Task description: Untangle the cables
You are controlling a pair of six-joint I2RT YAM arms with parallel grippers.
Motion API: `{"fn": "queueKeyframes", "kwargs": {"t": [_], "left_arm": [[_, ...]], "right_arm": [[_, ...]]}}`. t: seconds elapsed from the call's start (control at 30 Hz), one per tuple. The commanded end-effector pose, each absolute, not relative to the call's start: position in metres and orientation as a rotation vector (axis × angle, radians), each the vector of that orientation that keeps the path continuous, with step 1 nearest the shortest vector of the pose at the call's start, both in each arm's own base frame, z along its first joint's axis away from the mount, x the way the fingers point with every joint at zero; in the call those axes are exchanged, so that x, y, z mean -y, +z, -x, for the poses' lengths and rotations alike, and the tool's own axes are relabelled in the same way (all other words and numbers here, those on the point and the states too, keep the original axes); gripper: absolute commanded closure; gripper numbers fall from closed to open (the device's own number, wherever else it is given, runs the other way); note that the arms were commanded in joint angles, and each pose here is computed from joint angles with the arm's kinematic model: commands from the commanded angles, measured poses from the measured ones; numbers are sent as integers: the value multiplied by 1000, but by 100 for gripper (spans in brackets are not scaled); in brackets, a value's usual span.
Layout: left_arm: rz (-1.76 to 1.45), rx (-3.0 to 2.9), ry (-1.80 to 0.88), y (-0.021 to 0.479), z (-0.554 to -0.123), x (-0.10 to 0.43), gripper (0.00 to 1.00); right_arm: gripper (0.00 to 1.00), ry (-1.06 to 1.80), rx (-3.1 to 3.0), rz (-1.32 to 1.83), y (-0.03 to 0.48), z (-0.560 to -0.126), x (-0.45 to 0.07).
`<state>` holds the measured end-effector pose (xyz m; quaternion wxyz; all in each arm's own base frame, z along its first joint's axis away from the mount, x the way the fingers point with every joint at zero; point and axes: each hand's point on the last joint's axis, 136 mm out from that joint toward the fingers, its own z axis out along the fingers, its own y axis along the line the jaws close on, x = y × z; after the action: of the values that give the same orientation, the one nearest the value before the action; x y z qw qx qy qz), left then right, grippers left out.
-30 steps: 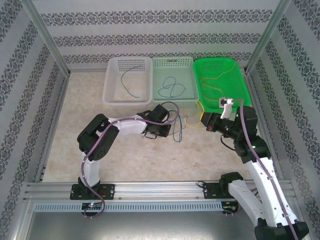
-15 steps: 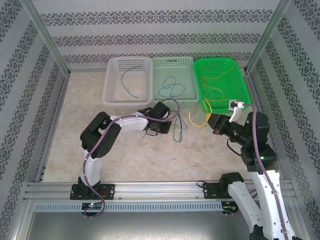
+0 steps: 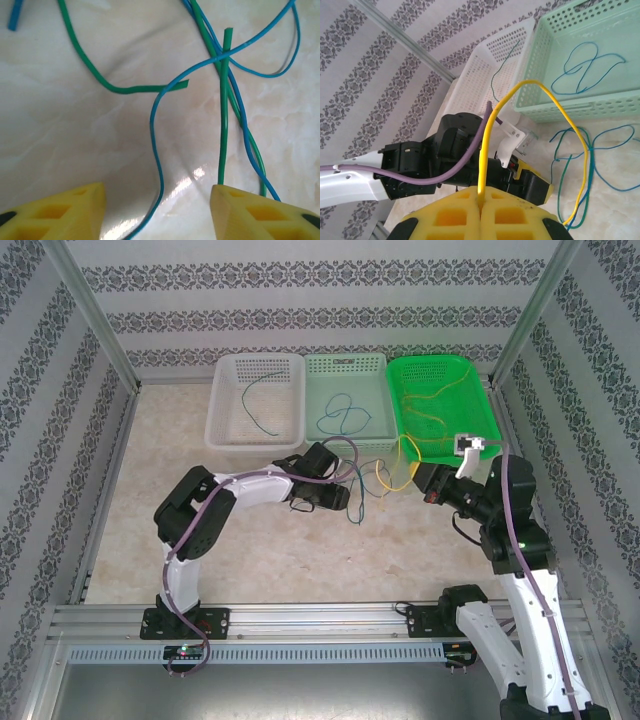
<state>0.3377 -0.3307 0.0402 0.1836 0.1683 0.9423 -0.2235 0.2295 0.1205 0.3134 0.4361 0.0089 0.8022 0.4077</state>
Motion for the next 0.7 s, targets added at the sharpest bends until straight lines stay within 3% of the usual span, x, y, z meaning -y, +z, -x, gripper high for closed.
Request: {"fn": "queueKeyframes", "kwargs": {"t": [0.0, 0.27, 0.67], "left_arm": [[-459, -2573, -624, 72, -339, 323, 36], [-455, -2538, -604, 92, -337, 314, 31], [-429, -2577, -580, 75, -329, 304, 31]], "right_arm": [[100, 1031, -1969, 56, 323, -228, -126], [100, 767, -2001, 5, 323, -261, -99], [100, 331, -1956, -80, 344, -376, -25]]}}
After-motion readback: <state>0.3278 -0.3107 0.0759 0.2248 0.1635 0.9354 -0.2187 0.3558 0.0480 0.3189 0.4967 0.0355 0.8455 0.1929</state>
